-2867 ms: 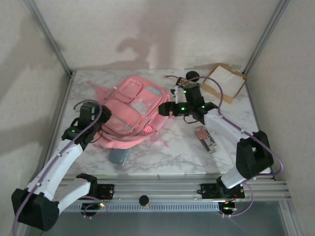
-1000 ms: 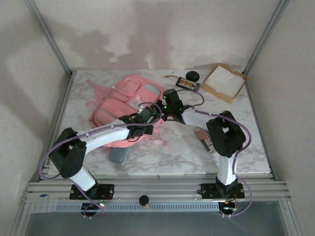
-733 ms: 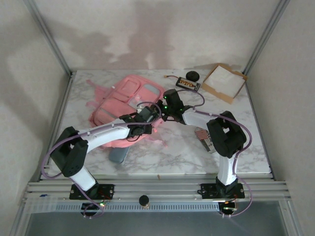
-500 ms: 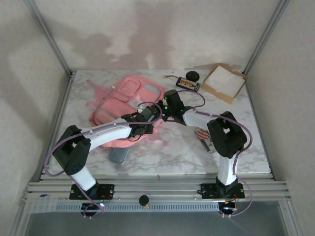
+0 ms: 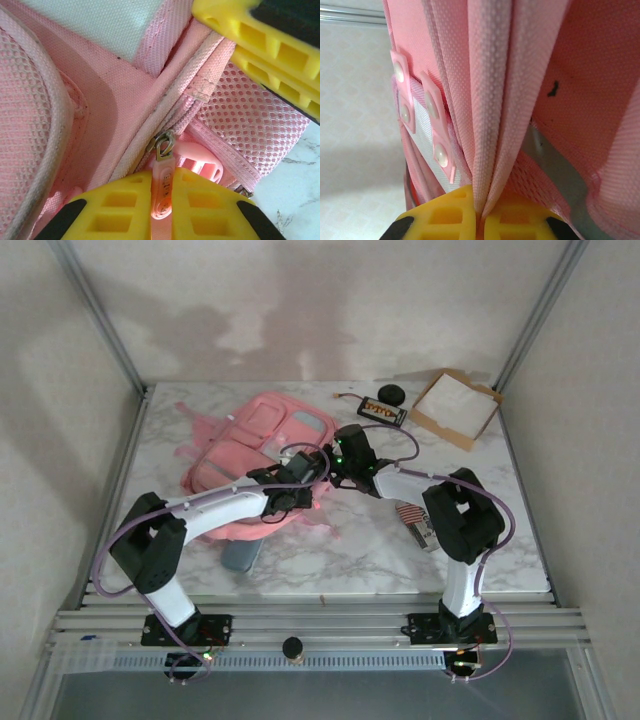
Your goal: Pack books, pencil case, and school supplies into a backpack
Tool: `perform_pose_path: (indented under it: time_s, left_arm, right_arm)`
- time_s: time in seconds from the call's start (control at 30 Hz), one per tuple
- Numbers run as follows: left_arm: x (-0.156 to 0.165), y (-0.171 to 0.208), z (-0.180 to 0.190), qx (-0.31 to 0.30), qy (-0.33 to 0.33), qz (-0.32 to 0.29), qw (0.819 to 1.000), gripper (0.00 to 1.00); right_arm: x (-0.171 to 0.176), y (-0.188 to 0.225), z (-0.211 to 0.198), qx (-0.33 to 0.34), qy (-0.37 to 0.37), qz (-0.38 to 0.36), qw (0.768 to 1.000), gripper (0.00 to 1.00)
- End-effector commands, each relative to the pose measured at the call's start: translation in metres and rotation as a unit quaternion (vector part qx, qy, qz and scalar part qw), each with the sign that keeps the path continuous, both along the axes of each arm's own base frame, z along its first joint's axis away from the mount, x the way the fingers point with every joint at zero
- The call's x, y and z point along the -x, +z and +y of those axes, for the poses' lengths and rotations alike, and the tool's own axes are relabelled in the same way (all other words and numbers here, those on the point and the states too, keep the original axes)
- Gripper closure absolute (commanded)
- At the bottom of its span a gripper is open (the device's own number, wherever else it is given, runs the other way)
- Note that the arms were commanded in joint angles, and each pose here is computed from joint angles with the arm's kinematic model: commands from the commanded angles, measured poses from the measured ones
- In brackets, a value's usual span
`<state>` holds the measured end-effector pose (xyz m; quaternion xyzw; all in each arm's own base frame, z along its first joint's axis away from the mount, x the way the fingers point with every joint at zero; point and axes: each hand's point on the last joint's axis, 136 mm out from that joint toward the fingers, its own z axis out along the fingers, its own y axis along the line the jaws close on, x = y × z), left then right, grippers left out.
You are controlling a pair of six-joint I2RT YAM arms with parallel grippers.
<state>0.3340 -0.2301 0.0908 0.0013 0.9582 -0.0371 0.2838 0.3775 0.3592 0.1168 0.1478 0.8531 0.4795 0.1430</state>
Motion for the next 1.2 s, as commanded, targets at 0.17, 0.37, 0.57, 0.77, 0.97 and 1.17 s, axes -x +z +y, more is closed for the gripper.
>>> perform_pose_path:
  time_s: [0.17,0.37,0.57,0.77,0.97,1.17]
  left_arm:
    - [-0.005,0.026,0.008,0.001,-0.014,-0.017,1.000,1.00]
    - [0.007,0.028,0.025,-0.030,-0.015,-0.004,0.999,1.00]
    - [0.021,0.035,0.025,-0.010,-0.035,0.024,0.999,1.00]
    - [0.037,0.032,0.043,-0.025,-0.033,0.047,0.998,1.00]
    - [0.053,0.036,0.065,-0.034,-0.013,0.056,0.998,1.00]
    - [0.074,0.034,0.097,-0.062,0.012,0.065,0.996,1.00]
  right_arm:
    - [-0.019,0.035,-0.008,-0.019,-0.013,-0.050,0.998,1.00]
    - [-0.030,0.045,-0.011,-0.018,-0.017,-0.066,0.998,1.00]
    - [-0.042,0.040,-0.018,-0.015,-0.028,-0.067,0.997,1.00]
    - [-0.062,0.046,-0.027,-0.018,-0.039,-0.076,0.996,1.00]
    - [-0.090,0.045,-0.039,-0.024,-0.052,-0.074,0.996,1.00]
    - [-0.121,0.039,-0.056,-0.010,-0.065,-0.075,0.995,1.00]
